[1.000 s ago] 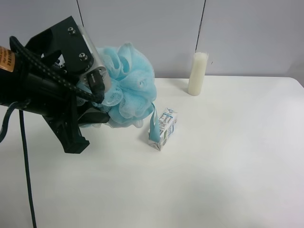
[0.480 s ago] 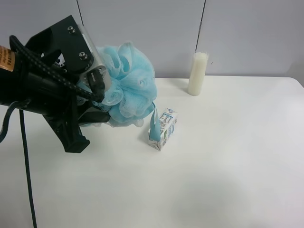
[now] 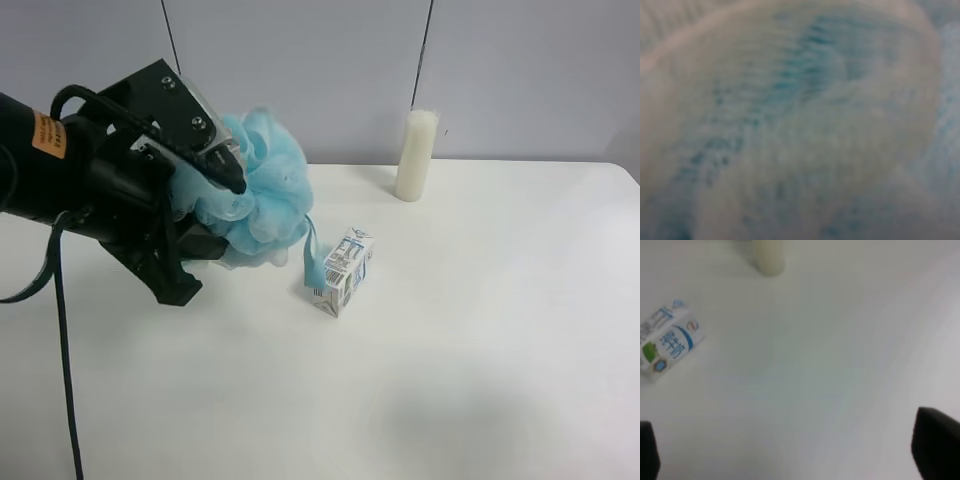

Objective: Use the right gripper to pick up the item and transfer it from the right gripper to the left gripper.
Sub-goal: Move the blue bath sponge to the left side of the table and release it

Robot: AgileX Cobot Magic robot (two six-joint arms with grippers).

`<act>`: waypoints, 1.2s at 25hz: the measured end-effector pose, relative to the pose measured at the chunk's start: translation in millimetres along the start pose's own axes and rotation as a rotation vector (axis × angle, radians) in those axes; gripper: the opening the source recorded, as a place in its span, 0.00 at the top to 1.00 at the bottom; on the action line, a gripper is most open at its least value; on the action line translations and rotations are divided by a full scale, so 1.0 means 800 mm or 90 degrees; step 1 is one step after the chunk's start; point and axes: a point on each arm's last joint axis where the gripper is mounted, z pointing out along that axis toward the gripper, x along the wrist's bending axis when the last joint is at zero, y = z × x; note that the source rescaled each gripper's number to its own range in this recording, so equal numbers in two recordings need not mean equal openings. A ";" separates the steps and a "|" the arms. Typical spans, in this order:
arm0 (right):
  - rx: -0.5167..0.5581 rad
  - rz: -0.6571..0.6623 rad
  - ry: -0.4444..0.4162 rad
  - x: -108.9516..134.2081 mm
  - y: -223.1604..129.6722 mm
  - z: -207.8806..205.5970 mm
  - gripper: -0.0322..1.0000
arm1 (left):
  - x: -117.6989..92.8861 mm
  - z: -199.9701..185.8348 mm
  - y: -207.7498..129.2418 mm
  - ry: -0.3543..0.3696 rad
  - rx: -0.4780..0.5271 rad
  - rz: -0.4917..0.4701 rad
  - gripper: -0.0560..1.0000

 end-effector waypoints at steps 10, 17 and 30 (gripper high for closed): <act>0.000 0.002 -0.003 0.000 0.000 0.000 0.00 | 0.135 0.014 -0.076 0.154 0.109 -0.254 0.95; 0.000 0.002 -0.003 0.000 0.000 0.000 0.00 | 0.172 0.036 -0.119 0.179 0.168 -0.336 0.95; 0.000 0.002 -0.003 0.000 0.000 0.000 0.00 | 0.148 0.030 -0.086 0.133 0.163 -0.292 0.01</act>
